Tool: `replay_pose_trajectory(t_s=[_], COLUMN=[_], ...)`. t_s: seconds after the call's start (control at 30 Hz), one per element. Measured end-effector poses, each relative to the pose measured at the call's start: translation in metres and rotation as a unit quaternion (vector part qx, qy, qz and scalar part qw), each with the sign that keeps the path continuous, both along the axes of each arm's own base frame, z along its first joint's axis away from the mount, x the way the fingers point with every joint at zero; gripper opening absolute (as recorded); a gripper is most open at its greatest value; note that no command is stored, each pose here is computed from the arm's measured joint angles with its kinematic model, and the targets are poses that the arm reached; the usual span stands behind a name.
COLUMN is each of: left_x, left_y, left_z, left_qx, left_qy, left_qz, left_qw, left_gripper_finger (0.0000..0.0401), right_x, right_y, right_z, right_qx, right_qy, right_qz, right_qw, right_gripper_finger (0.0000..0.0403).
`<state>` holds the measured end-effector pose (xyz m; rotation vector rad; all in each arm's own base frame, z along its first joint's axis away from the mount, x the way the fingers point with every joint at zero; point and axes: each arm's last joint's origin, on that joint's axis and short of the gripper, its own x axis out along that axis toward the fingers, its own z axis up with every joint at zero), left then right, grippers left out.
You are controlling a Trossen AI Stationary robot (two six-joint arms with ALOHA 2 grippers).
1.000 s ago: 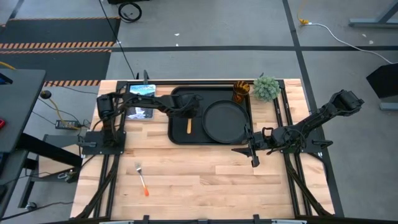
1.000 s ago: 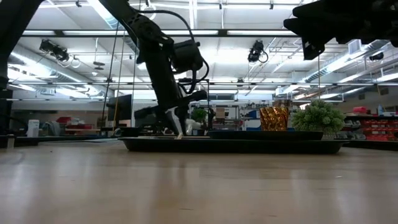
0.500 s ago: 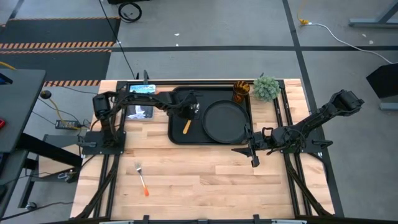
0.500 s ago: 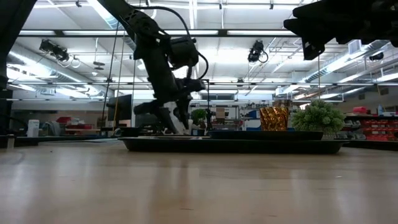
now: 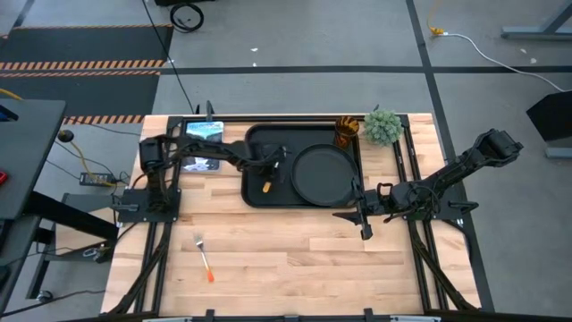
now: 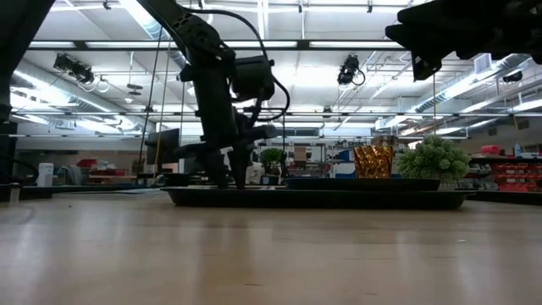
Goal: Pick and place plate/cup/fork/spoon on tray
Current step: Put the yellow spoon on the black tray to the left of the black plate
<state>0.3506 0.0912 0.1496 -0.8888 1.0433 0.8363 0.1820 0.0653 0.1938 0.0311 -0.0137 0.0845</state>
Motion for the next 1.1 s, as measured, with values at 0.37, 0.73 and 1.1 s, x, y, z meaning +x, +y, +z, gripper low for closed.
replay_pose_trajectory(t_s=[0.37,0.73,1.1], left_x=[0.007,0.012,0.015], left_y=[-0.027,-0.038,-0.046], left_z=[-0.005,-0.004,-0.003], left_qx=[-0.015,-0.019,-0.025], left_qy=[-0.002,-0.018,-0.03], left_qz=[-0.006,-0.008,-0.01], left_qw=[1.0,1.0,0.999], left_gripper_finger=[0.0142,0.0142,0.0142], right_x=[0.0,0.0,0.0], right_y=[0.0,0.0,0.0], right_z=[0.0,0.001,0.001], right_qx=[0.001,0.002,0.002], right_qy=[-0.002,-0.004,-0.004], right_qz=[0.0,0.0,0.0], right_qw=[1.0,1.0,1.0], right_gripper_finger=[0.0126,0.0126,0.0126])
